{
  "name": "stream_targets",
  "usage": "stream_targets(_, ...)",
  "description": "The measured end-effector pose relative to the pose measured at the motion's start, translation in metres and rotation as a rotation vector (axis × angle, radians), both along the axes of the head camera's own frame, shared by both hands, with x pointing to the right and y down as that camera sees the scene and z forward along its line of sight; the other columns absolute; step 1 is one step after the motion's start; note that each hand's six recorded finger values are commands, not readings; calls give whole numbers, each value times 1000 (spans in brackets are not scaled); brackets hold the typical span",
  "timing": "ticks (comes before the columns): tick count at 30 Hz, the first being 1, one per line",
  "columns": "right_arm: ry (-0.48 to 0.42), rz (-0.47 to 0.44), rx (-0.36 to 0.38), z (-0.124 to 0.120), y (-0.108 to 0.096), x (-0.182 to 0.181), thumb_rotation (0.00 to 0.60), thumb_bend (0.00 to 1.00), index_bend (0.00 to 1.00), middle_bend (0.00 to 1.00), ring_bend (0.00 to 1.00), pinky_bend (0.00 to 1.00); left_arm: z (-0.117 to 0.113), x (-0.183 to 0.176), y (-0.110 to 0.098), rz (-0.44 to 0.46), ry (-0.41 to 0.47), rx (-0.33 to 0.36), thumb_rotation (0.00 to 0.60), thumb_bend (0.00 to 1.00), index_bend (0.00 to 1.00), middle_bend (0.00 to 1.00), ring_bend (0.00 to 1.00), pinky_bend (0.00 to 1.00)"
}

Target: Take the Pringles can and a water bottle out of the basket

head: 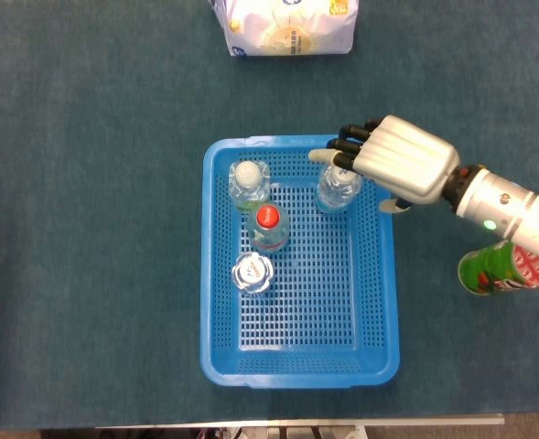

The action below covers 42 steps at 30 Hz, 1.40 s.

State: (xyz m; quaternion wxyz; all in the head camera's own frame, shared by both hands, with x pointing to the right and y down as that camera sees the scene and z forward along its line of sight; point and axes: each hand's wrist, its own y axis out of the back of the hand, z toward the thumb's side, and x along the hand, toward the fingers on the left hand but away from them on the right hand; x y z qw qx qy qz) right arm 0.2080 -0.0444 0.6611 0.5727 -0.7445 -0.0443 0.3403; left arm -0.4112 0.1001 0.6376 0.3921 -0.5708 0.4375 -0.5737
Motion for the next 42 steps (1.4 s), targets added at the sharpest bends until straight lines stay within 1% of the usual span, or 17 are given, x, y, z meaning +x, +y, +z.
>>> stream_targets(7, 28, -17, -8, 8, 0, -6, 600, 0, 232, 323, 261, 444, 1, -4, 5, -16, 6, -4, 600, 246, 248, 176, 101, 342)
stream_targets(20, 52, -25, -14, 18, -3, -13, 600, 0, 271, 355, 317, 457, 3, -8, 10, -29, 11, -10, 600, 246, 248, 176, 100, 342)
stream_targets(26, 55, -25, -17, 20, -2, -13, 600, 0, 321, 377, 368, 482, 4, -10, 12, -36, 11, -12, 600, 246, 248, 176, 100, 342)
stream_targets(32, 53, -22, -17, 21, -2, -13, 600, 0, 437, 445, 438, 516, 4, -11, 14, -40, 14, -12, 600, 246, 248, 176, 101, 342)
stream_targets(36, 51, -14, -19, 21, -3, -12, 600, 0, 467, 489, 484, 555, 5, -11, 14, -40, 15, -12, 600, 246, 248, 176, 100, 342)
stream_targets(42, 37, 1, -20, 20, -5, -11, 600, 0, 510, 542, 538, 580, 5, -11, 14, -41, 15, -13, 600, 246, 247, 176, 100, 342)
